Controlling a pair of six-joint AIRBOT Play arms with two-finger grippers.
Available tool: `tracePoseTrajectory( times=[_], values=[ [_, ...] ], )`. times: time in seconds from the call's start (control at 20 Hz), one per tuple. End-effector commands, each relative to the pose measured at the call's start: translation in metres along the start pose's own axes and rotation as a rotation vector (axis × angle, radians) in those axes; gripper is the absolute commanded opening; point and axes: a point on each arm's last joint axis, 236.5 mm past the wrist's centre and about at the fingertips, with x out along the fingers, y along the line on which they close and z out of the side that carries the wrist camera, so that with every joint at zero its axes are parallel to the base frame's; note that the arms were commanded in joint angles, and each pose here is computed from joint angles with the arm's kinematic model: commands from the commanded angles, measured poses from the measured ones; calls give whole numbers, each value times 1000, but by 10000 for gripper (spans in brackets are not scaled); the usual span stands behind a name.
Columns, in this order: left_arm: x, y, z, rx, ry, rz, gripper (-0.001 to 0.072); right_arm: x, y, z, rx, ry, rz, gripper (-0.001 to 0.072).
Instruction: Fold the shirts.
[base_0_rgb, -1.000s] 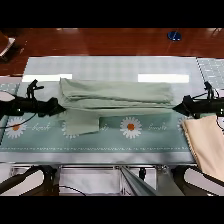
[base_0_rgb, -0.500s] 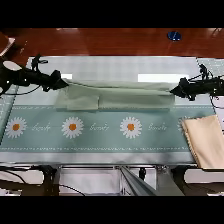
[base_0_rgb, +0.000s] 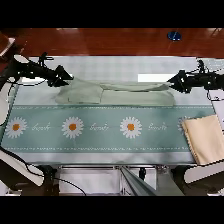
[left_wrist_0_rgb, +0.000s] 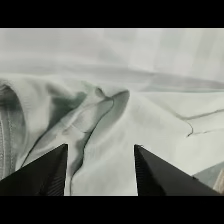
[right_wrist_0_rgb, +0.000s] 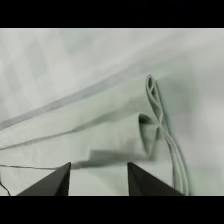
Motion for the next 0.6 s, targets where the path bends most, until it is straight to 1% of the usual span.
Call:
tracePoseTrajectory(
  times=[0.0, 0.05, 0.1, 0.2, 0.3, 0.35, 0.45, 0.55],
  values=[
    [-17, 12, -5, -5, 39, 25, 507, -14, 0, 3, 3, 24, 21, 414],
    [-34, 21, -7, 4, 36, 62, 508, -27, -3, 2, 2, 40, 23, 414],
    [-56, 35, -9, 19, 30, 128, 508, -42, -11, 3, 6, 37, 11, 414],
    [-94, 52, -12, 41, -16, 229, 508, -70, -38, 6, -2, 13, -87, 414],
    [-118, 46, -13, 59, -162, 248, 507, -84, -70, 3, 25, -4, -209, 414],
    [-123, 39, -14, 67, -257, 246, 507, -82, -81, 1, 43, -5, -239, 414],
    [-123, 21, -31, 73, -430, 223, 507, -65, -88, -2, 89, -31, -229, 414],
    [-109, 7, -61, 99, -498, 208, 507, -45, -80, -2, 109, -44, -168, 414]
  ],
)
